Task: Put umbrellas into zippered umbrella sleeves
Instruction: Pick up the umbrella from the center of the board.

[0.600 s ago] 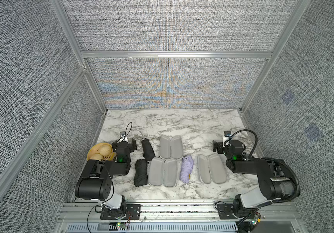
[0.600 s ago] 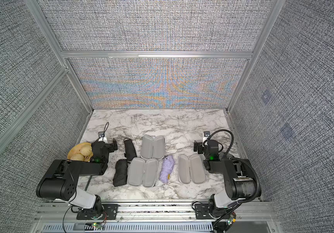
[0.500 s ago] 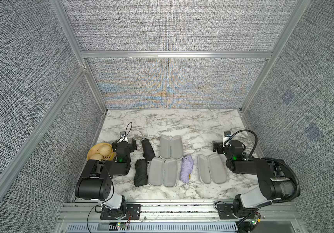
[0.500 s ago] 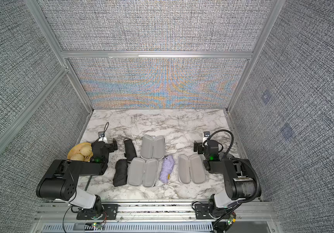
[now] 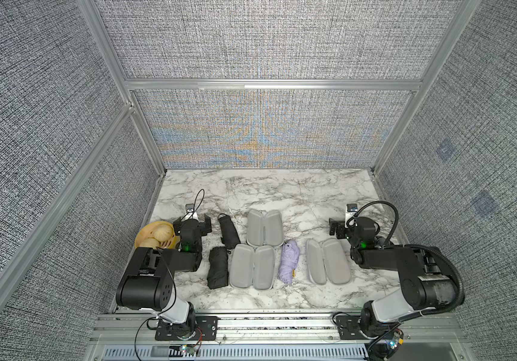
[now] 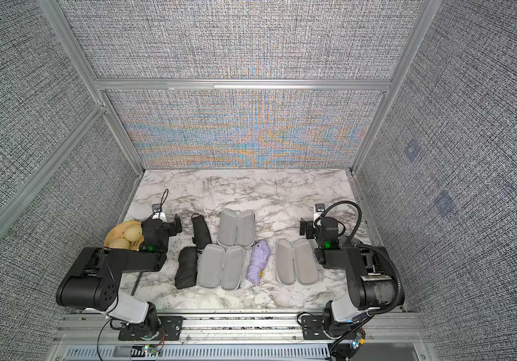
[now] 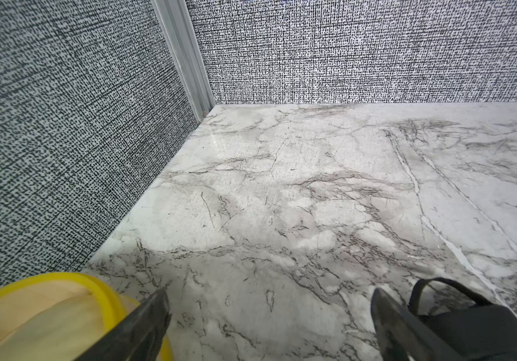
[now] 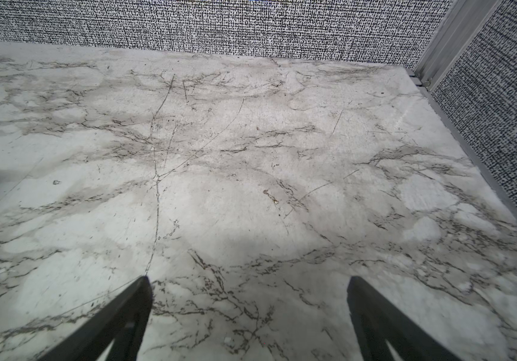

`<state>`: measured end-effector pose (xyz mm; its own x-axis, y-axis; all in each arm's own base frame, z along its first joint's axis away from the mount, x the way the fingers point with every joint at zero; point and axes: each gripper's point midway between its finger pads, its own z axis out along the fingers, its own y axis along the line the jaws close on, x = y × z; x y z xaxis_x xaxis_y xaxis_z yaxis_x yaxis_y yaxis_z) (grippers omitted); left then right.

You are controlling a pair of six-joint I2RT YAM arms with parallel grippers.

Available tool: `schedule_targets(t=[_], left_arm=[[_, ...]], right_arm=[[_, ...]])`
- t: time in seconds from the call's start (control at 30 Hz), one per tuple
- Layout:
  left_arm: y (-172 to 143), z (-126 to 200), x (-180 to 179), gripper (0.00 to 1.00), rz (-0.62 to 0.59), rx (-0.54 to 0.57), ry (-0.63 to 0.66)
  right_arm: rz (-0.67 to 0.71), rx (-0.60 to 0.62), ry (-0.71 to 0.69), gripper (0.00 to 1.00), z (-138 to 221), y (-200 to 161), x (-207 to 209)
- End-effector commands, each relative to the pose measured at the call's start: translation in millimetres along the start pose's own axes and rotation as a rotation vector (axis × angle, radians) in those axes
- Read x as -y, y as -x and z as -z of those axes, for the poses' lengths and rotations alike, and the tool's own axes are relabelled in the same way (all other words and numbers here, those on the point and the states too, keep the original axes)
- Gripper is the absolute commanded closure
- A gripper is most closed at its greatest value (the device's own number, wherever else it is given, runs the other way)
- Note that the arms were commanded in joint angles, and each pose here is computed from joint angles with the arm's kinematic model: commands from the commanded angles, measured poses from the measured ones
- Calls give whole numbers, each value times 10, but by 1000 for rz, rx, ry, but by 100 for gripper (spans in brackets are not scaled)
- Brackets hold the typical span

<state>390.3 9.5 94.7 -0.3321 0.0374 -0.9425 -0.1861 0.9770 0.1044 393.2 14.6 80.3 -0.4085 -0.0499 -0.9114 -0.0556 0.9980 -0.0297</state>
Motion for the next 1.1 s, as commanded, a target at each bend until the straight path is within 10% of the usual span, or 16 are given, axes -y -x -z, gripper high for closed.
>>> schedule_targets(t=[0.0,0.57,0.83,1.07], left_arm=[[81,1,-15,0,14,32,6],[188,113,84,0,-6,74,-69],[524,453,275,0,-70,151,-227],[1071,786,390,0,266,207,-386]], right_arm=[[2,28,2,1,2,74,-4],[1,35,10,1,64,194,-16],[51,91,252,1,502,725,-416],[-425,-69,168,1,751,895,-277]])
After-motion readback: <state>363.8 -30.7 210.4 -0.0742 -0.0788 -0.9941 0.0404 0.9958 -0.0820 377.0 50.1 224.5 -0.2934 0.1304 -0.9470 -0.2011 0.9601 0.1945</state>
